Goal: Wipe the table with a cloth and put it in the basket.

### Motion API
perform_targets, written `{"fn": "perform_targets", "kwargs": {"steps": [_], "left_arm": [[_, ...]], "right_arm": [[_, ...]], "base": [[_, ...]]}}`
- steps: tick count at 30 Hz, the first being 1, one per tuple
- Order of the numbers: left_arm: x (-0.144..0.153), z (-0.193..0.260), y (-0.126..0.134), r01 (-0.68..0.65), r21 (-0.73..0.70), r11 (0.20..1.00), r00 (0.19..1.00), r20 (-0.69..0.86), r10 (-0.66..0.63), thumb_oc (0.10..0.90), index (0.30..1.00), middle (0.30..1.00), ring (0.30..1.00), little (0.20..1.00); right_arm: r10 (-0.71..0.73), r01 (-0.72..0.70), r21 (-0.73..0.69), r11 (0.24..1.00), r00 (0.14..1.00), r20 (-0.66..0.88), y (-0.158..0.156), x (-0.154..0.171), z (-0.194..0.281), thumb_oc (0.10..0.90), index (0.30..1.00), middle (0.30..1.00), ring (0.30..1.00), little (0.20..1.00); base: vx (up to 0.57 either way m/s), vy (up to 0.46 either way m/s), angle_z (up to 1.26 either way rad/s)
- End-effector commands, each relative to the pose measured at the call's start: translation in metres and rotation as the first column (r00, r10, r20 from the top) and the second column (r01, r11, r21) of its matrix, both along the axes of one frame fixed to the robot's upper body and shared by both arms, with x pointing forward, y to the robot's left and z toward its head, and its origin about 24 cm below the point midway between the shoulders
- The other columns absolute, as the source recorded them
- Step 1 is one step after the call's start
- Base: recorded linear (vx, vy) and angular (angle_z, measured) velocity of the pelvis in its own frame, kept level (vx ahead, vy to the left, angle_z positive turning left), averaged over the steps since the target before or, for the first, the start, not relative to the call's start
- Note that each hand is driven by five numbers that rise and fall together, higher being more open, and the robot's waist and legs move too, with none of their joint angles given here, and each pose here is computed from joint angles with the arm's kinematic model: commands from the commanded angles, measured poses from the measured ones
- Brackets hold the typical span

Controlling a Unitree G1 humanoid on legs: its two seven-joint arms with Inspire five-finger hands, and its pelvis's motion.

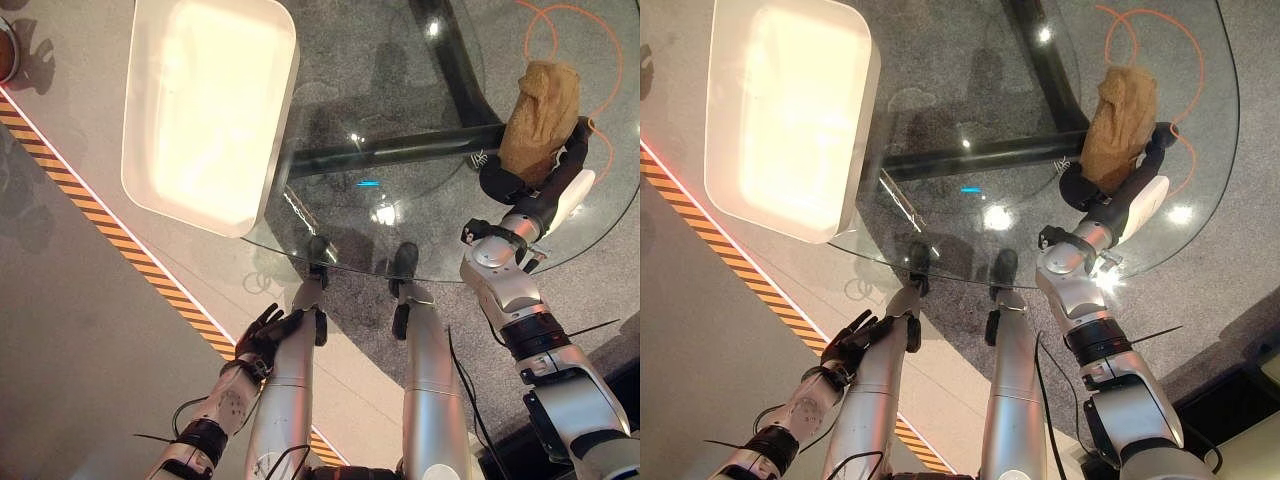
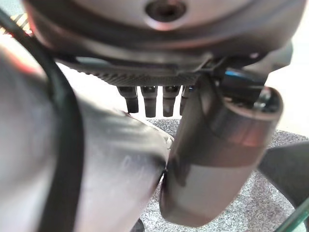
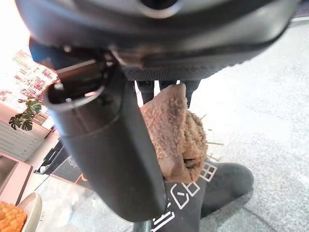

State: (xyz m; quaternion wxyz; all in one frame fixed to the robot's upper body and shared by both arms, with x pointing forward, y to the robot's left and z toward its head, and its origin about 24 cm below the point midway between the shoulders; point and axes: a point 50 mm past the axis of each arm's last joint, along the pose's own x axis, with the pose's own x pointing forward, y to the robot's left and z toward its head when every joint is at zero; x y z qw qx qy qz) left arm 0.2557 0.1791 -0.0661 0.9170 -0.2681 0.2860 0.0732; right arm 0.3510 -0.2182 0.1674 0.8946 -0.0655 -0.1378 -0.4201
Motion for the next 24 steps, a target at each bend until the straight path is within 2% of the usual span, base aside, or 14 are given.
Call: {"fn": "perform_targets", "kwargs": {"steps": [1,24], "left_arm": [[-0.025,-0.020,-0.014,0.004,-0.052,0.999,0.995,-0.104,-0.010,0.800,0.900,0.900,0.900,0.900],[-0.025,-0.019,-0.018,-0.020,-0.074,0.997,0.996,-0.092,0.014,0.800,0.900,0.900,0.900,0.900]], "right_arm": [[-0.069,0.069,-0.008,0.998,0.997,0.037,-0.025,-0.008,0.008,0.100,0.300,0.300,0.300,0.200],[-0.077,0.087,-0.083,0.993,0.990,0.119,-0.017,-0.013,0.021,0.100,0.300,0.300,0.300,0.200]], "base": [[0.00,0.000,0.00],[0.00,0.000,0.00]]}}
